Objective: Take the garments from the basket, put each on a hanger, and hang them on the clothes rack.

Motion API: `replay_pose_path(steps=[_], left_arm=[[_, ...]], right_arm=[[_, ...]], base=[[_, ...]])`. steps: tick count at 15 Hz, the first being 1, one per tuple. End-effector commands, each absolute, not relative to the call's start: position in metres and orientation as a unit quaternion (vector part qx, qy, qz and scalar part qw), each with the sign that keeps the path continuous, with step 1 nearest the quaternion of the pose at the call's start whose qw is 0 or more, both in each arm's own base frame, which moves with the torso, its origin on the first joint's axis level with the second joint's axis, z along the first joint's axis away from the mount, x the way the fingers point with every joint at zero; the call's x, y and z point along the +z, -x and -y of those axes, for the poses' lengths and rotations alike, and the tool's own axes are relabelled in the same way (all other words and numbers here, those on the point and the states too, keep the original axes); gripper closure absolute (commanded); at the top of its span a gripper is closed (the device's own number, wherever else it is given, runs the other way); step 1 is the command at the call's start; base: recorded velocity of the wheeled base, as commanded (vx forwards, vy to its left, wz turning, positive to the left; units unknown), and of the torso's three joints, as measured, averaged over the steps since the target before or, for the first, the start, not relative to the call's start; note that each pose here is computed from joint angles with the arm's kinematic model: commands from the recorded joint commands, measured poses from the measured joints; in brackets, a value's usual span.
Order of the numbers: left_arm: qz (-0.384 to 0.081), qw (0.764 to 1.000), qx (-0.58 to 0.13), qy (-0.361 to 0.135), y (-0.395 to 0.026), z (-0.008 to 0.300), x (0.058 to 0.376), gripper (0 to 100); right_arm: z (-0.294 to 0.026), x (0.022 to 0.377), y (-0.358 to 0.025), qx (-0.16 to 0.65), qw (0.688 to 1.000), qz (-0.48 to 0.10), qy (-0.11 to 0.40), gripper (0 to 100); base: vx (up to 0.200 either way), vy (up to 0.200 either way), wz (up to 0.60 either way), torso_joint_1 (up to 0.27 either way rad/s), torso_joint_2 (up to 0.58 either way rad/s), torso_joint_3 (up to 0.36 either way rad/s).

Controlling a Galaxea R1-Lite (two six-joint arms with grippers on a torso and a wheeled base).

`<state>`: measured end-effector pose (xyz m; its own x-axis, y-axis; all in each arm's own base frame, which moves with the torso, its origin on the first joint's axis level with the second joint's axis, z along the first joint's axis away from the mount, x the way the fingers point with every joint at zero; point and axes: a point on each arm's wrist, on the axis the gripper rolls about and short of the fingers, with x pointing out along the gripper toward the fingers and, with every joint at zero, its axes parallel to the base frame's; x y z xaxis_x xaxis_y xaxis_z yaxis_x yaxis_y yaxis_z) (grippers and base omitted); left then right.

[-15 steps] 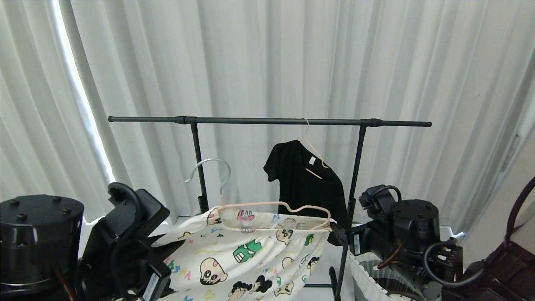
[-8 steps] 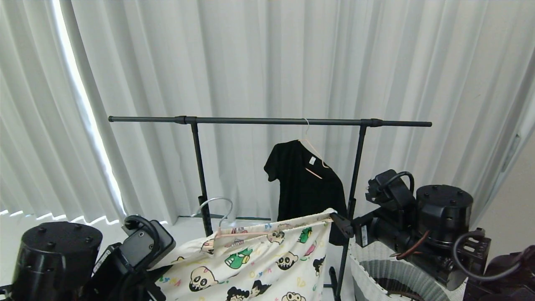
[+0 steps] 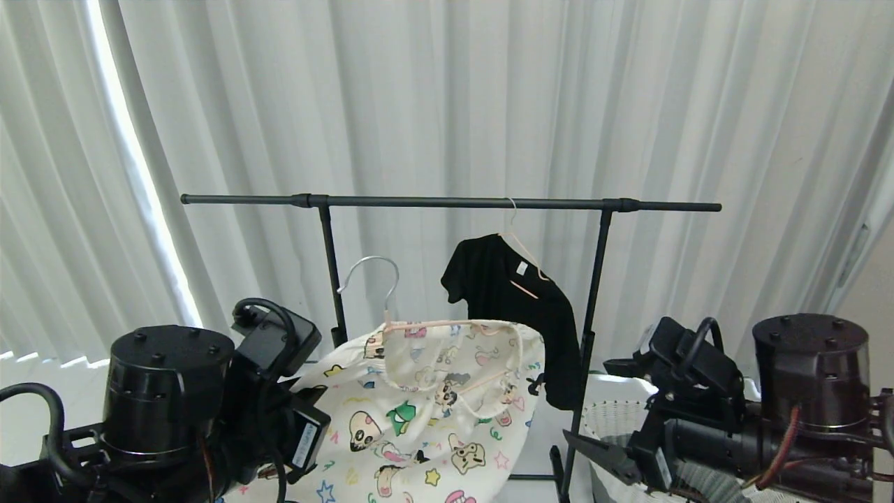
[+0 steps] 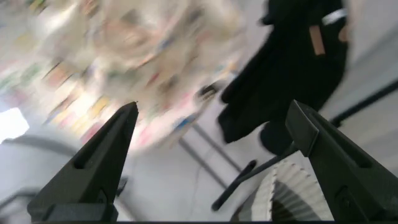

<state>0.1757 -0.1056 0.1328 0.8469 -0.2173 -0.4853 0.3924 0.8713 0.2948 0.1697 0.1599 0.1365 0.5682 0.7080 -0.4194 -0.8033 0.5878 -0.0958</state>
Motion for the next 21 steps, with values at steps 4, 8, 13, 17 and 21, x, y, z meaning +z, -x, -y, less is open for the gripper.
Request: replay_pose_path(steps=[4, 8, 13, 17, 21], left_arm=[[-0.25, 0.885, -0.302, -0.253, -0.13, 0.137, 0.103, 100], [-0.241, 0.871, -0.331, -0.271, -0.122, 0.144, 0.102, 100], [-0.217, 0.881, -0.332, -0.258, -0.119, 0.141, 0.11, 100], [-0.193, 0.89, -0.332, -0.244, -0.117, 0.139, 0.119, 100], [-0.177, 0.887, -0.357, -0.234, -0.112, 0.139, 0.124, 100]], right_arm=[[-0.152, 0.161, -0.157, 0.483, 0.841, -0.138, 0.202, 0], [-0.168, 0.157, -0.132, 0.569, 0.773, -0.162, 0.229, 0], [-0.205, 0.166, -0.139, 0.588, 0.746, -0.234, 0.209, 0], [-0.218, 0.155, -0.149, 0.585, 0.74, -0.255, 0.214, 0], [-0.225, 0.145, -0.156, 0.578, 0.737, -0.271, 0.222, 0]], base=[[0.0, 0.0, 0.0, 0.0, 0.0, 0.0], [0.0, 0.0, 0.0, 0.0, 0.0, 0.0], [0.0, 0.0, 0.0, 0.0, 0.0, 0.0], [0.0, 0.0, 0.0, 0.0, 0.0, 0.0], [0.0, 0.0, 0.0, 0.0, 0.0, 0.0]])
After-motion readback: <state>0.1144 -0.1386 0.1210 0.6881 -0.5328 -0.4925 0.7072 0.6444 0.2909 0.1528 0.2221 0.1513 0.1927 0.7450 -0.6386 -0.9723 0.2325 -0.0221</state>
